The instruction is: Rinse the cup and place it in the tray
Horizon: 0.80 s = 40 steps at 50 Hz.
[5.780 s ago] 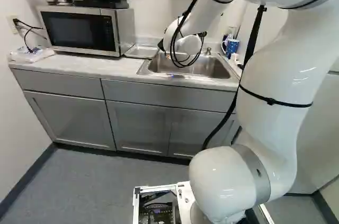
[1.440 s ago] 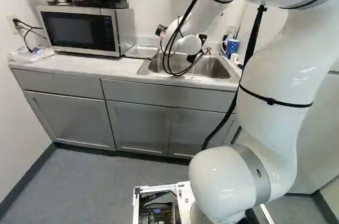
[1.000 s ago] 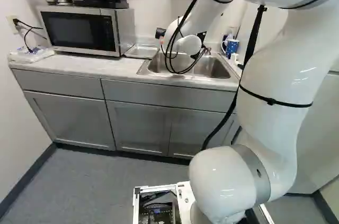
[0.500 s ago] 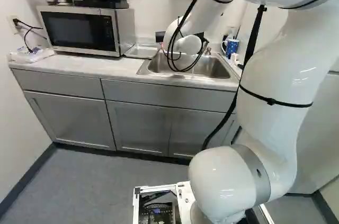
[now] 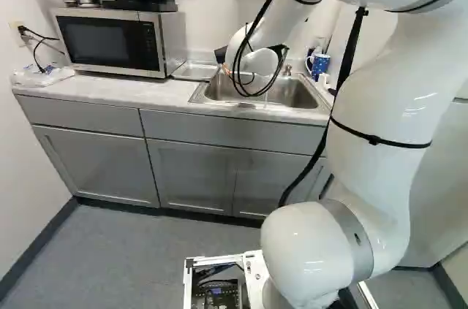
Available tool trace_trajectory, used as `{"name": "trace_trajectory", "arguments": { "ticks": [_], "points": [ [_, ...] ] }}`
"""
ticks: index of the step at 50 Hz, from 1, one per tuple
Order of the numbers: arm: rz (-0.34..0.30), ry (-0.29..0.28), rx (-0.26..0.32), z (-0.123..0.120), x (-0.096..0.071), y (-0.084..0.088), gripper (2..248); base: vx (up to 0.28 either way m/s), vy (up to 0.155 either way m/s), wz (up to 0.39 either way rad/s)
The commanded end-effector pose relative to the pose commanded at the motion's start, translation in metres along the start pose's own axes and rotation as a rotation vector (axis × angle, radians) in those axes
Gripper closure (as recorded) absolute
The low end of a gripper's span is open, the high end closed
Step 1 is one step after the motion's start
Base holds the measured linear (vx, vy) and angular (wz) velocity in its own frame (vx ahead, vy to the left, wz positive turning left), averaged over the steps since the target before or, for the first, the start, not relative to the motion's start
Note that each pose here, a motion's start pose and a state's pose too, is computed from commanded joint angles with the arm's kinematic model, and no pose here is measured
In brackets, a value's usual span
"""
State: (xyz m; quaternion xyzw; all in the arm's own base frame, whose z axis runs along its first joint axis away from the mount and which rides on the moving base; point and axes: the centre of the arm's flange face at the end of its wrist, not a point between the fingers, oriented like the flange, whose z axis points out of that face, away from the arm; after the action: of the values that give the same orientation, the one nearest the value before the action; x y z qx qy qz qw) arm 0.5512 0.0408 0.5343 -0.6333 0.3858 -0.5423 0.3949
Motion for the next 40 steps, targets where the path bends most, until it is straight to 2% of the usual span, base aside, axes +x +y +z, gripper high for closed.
{"name": "trace_trajectory", "arguments": {
  "ticks": [40],
  "points": [
    [-0.420, 0.000, 0.000, 0.0000, 0.0000, 0.0000, 125, 0.000, 0.000, 0.000]
  ]
}}
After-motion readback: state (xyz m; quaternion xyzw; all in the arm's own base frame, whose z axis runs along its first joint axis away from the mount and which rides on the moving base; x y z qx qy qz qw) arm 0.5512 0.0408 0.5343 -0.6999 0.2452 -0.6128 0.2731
